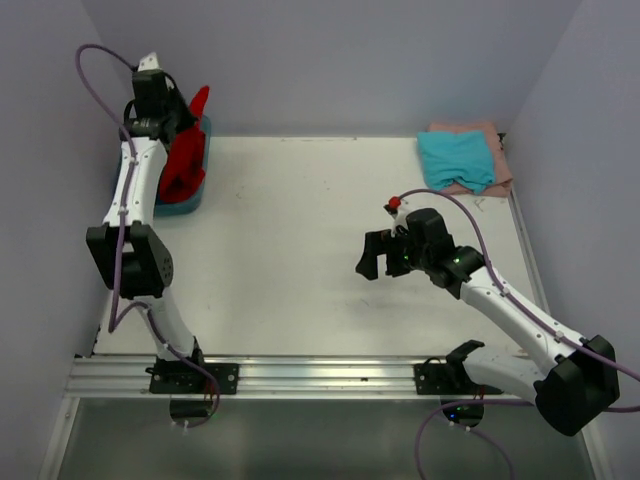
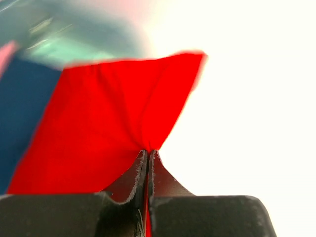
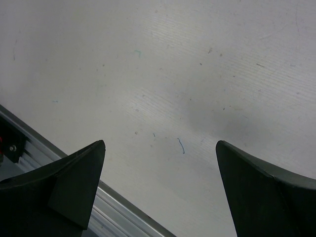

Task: Fold and stack the t-shirts
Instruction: Grab crumpled tshirt from bin with the left arm, then move the tshirt to the center of the board

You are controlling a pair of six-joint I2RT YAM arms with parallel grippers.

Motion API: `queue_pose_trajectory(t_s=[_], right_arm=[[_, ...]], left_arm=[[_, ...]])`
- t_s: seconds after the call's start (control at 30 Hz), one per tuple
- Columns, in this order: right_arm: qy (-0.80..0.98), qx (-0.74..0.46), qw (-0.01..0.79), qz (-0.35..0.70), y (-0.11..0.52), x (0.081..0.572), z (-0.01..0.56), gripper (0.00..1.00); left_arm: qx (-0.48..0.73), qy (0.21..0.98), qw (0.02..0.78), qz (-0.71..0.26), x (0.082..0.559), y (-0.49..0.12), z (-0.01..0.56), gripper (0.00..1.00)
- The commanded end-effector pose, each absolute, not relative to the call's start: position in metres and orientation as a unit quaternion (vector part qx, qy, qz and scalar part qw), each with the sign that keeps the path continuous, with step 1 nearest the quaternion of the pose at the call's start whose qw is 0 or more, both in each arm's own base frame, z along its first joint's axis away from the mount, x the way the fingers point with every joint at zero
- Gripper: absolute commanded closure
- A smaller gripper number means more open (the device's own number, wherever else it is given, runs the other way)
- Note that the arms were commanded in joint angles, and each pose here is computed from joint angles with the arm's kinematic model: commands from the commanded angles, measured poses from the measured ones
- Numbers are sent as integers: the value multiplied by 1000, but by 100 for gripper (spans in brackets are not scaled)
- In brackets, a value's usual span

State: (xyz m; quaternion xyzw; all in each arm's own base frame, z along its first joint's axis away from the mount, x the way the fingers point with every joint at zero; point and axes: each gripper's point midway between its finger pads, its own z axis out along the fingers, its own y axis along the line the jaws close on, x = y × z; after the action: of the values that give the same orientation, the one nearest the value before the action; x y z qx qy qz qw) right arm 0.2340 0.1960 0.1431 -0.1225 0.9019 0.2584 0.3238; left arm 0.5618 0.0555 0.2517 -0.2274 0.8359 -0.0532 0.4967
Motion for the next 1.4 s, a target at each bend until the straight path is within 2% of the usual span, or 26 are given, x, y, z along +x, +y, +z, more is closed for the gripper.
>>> queue_pose_trajectory(t_s=[0.0,0.03,0.13,0.23,0.4,0.5,0.6,0.73,0.83,1.07,1.2,1.37], right_arm=[[896,-108,352,247,193,244,150,1],[897,-98,360,236,189,247,150,1],[897,-73,376,221,181,252,153,1],[899,-22,396,184,162,257,152,1],[893,67,431,113,126,266,151,1],[891,95,435,85,113,266,153,1],[891,110,435,73,106,264,155,1],[882,128,450,62,97,263,161,1],[878,127,458,64,95,263,166,1],[875,121,460,86,104,266,176,1],[873,115,462,104,111,267,180,1],[868,105,473,106,111,268,190,1]], left_arm=[[-128,774,587,-200,519,-54,392,100],[-82,759,590,-264,496,-87,420,100],[-30,713,586,-384,455,-133,471,100],[29,654,606,-451,392,-161,533,100],[74,532,629,-562,300,-173,603,100],[63,506,605,-612,266,-174,602,100],[2,546,570,-614,269,-169,547,100],[-71,629,524,-570,283,-163,423,100],[-81,674,496,-541,289,-163,370,100],[-77,762,447,-461,323,-162,299,100],[-21,798,364,-479,342,-203,248,100],[73,817,325,-471,338,-268,214,100]])
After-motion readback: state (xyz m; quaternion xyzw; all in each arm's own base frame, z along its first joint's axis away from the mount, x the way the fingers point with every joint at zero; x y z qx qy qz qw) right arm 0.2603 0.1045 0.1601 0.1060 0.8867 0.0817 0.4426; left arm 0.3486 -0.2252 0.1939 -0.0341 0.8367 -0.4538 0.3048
